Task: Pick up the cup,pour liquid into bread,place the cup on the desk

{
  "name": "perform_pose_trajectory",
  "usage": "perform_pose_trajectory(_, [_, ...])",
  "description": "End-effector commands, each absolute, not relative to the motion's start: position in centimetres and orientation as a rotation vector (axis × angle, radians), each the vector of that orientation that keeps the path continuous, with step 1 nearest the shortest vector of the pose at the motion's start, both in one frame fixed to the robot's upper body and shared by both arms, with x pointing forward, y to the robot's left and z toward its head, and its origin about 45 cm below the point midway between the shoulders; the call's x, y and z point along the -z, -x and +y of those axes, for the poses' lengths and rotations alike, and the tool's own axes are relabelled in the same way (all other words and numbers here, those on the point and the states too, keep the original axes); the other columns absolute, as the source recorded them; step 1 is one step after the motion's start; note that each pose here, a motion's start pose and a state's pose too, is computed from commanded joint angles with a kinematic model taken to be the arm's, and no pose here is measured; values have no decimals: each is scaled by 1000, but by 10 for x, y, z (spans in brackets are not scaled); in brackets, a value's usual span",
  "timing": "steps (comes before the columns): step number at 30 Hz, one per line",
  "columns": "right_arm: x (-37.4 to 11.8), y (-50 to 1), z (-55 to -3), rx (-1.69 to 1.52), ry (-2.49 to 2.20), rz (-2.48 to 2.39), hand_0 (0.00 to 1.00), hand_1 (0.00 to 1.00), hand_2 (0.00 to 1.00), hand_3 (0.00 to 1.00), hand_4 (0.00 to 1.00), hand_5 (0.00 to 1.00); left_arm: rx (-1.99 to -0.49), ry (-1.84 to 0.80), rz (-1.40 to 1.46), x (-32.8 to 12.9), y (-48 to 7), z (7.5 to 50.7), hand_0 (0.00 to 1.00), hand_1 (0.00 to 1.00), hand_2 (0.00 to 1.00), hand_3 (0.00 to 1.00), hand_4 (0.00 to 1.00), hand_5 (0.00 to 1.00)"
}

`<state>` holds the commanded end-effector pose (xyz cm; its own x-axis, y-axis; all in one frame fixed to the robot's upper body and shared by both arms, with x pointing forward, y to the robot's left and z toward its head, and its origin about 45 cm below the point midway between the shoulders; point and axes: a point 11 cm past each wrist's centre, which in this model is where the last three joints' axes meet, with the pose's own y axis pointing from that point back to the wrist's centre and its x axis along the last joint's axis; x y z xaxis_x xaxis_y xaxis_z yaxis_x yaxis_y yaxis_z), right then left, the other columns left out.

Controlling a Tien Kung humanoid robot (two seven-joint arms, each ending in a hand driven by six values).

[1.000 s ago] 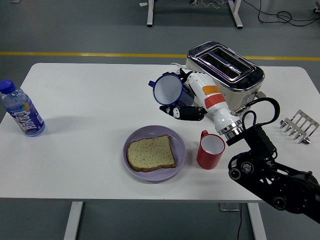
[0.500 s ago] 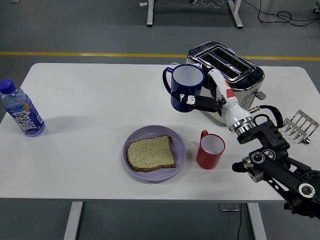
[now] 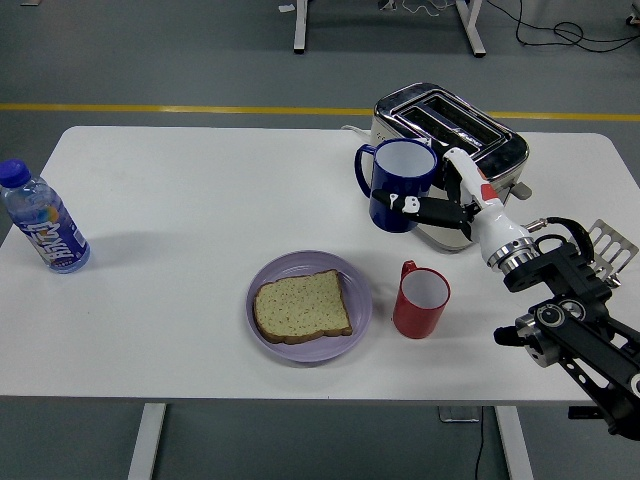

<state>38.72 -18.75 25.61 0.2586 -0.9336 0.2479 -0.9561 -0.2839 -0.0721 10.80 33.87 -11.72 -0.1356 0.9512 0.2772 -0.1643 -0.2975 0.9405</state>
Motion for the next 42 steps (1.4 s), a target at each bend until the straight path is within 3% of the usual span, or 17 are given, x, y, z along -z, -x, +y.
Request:
perform_pose_trajectory(28, [-244,-359,-324,-472,-1973,-2218,416,315,452,464,747,2,-1574,-1225,997,118,-107,335,683,691,695,547,254,998])
perform_pose_trajectory(42, [-229,-339,-356,-493,-1818,-2294,417,315,452,466,746,2,-1569,-1227,998,119,-106,334,683,689,695,548,253,998])
